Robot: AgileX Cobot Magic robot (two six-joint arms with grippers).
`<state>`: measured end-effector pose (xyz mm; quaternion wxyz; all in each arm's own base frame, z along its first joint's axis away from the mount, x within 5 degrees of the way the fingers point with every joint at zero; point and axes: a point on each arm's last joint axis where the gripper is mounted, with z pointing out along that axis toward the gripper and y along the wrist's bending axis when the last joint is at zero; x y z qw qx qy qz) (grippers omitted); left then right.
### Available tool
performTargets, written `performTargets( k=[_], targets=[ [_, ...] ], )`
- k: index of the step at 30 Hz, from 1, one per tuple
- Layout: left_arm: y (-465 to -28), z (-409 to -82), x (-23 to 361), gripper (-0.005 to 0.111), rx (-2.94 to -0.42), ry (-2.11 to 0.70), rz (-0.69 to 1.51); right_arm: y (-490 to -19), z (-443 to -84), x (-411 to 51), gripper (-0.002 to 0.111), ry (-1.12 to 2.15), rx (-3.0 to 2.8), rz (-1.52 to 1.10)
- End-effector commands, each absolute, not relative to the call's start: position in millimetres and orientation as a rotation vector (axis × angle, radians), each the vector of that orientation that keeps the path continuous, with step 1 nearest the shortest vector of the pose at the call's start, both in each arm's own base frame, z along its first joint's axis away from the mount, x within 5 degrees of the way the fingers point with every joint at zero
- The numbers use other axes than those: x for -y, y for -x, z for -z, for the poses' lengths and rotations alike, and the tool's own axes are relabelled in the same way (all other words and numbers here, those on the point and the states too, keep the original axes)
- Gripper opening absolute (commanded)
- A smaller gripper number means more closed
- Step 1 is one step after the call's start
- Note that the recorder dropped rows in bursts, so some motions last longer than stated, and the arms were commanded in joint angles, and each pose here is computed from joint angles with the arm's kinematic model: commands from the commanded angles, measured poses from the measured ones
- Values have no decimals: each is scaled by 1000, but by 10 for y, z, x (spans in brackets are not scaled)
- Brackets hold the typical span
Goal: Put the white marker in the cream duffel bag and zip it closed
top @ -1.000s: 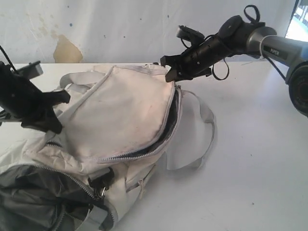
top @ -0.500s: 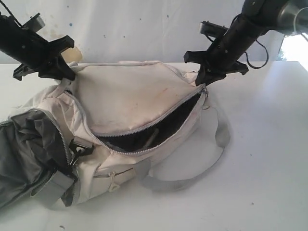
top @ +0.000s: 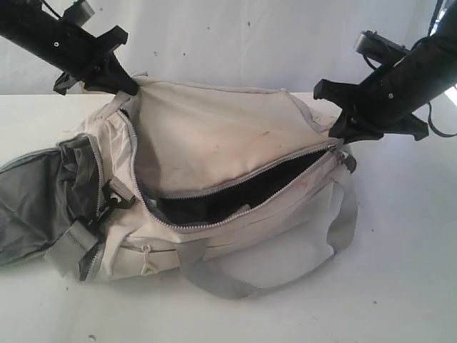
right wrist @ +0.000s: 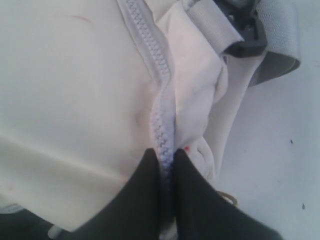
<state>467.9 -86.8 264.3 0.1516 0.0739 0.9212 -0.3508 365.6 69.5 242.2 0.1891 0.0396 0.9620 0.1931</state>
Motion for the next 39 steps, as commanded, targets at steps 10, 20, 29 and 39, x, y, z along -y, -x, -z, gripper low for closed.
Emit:
performTargets(
  k=[10, 20, 29, 39],
  targets=[
    [-4648, -2885, 643, 68, -2610, -207, 855, -3543, -2281, -491, 0, -49, -2780, -382],
    [-4455, -3228, 952, 62, -2547, -327, 853, -3597, -2386, -515, 54, -25, -2736, -416],
    [-4280, -3311, 1355, 51, -2566, -476, 750, -3481, -2478, -129, 52, 13, -2914, -456],
    [-4193, -3261, 1575, 47, -2626, -513, 596, -3338, -2200, 0, 20, 613, -2879, -441]
  ],
)
